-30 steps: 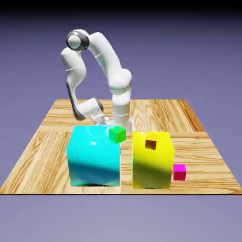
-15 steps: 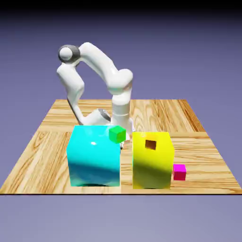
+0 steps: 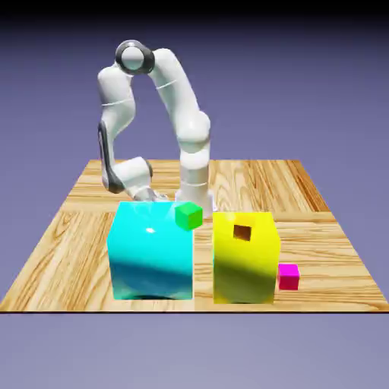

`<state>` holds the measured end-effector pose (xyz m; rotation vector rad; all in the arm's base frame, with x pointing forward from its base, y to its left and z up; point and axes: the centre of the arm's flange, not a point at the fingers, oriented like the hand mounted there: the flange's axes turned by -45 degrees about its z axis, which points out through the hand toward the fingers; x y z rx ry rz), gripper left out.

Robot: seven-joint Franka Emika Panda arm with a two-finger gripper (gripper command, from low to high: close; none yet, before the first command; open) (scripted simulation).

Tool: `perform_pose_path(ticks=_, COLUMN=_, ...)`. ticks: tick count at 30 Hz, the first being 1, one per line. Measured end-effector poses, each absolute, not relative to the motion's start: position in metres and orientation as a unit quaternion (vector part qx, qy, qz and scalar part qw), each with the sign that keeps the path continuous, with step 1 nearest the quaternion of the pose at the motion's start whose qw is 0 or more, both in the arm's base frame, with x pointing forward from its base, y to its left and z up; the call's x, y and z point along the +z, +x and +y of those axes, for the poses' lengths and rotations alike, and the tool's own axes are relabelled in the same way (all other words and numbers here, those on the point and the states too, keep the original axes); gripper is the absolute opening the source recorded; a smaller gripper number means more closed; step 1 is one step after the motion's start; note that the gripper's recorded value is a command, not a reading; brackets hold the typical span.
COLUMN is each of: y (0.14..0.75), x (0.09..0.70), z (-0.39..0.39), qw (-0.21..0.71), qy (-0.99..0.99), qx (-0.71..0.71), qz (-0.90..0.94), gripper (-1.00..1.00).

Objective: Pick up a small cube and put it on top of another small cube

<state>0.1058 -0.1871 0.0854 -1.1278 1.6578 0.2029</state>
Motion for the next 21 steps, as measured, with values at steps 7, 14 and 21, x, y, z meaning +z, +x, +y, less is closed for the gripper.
perform_pose_path(ticks=7, y=0.128, x=0.120, z=-0.245, qw=0.432, qy=-0.628, qx=0.113, qz=0.638, gripper=-1.00)
perform_pose_path(ticks=14, y=0.171, x=0.177, z=-0.291, qw=0.313, qy=-0.758, qx=0.115, qz=0.561, gripper=-1.00)
perform_pose_path(ticks=21, y=0.244, x=0.263, z=-0.309, qw=0.176, qy=-0.877, qx=0.078, qz=0.439, gripper=-1.00)
